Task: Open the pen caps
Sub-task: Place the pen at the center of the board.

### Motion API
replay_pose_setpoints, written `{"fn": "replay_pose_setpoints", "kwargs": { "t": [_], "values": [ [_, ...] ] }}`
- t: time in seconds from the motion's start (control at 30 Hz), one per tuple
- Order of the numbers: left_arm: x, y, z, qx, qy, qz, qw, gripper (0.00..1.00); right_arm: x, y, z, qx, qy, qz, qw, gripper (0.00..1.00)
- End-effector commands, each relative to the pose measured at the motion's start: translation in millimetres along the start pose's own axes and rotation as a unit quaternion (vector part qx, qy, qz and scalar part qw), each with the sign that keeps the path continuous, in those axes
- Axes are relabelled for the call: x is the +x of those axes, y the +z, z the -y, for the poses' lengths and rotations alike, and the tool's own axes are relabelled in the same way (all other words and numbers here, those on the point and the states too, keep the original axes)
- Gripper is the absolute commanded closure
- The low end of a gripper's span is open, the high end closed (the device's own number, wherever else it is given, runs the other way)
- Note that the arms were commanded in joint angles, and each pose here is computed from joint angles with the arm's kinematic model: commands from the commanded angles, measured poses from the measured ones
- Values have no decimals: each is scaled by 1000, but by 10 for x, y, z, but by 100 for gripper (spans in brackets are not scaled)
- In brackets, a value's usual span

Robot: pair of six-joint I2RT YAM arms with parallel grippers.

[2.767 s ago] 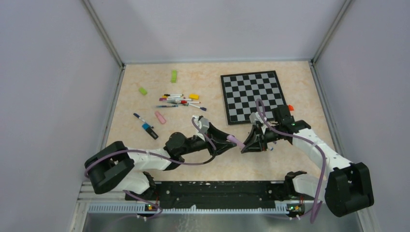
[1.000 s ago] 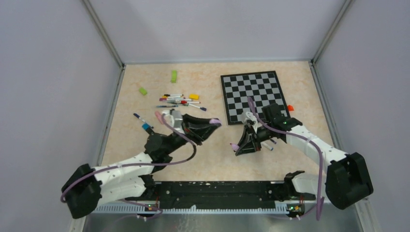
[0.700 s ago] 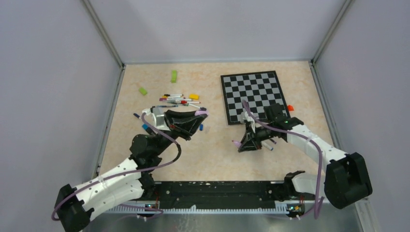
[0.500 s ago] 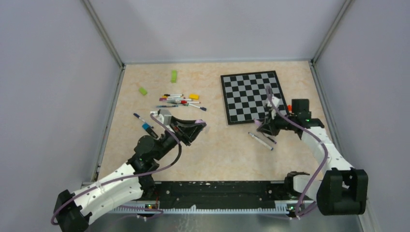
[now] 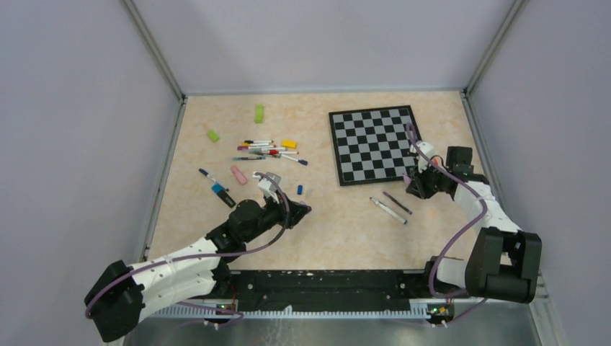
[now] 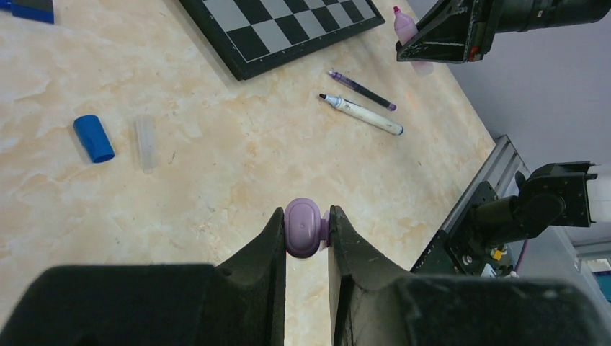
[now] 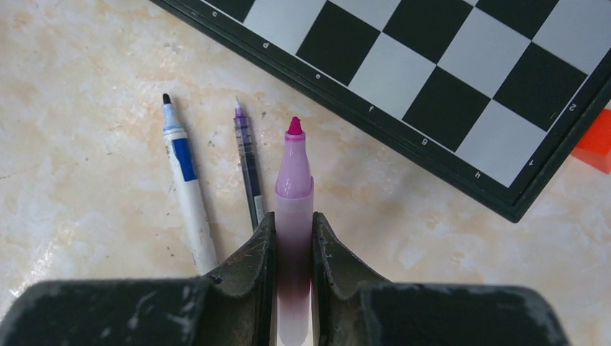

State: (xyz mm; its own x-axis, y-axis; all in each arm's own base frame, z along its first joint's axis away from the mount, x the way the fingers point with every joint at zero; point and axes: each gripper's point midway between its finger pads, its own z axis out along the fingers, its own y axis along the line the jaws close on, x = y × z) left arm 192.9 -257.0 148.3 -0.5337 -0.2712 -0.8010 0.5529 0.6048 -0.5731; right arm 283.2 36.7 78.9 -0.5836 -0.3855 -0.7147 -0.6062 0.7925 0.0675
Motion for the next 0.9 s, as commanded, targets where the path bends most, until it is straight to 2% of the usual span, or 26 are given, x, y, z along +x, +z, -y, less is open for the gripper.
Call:
{"fn": "replay_pose_setpoints", "kwargs": {
  "t": [0.0, 0.4, 0.5, 0.67, 0.77, 0.87],
  "values": [
    [-123, 28, 120, 27, -11, 24, 999, 100, 23, 13, 161, 22, -4, -17, 1000, 90],
    [-104, 7, 95, 27, -11, 28, 999, 100, 290, 255, 91, -41, 48, -79, 995, 83],
    [-119, 27, 128, 31, -5, 22, 999, 100, 300, 281, 53, -54, 58, -88, 993, 70],
    [-85, 66, 177, 40, -5, 6, 999, 97, 228, 259, 11, -60, 57, -77, 994, 60],
    [-50, 91, 205, 49, -2, -5, 999, 88, 135, 205, -6, -58, 51, -61, 995, 58],
    [-2, 143, 166, 37, 5, -25, 999, 86, -1, 117, -57, -60, 38, -35, 997, 57]
  ]
}}
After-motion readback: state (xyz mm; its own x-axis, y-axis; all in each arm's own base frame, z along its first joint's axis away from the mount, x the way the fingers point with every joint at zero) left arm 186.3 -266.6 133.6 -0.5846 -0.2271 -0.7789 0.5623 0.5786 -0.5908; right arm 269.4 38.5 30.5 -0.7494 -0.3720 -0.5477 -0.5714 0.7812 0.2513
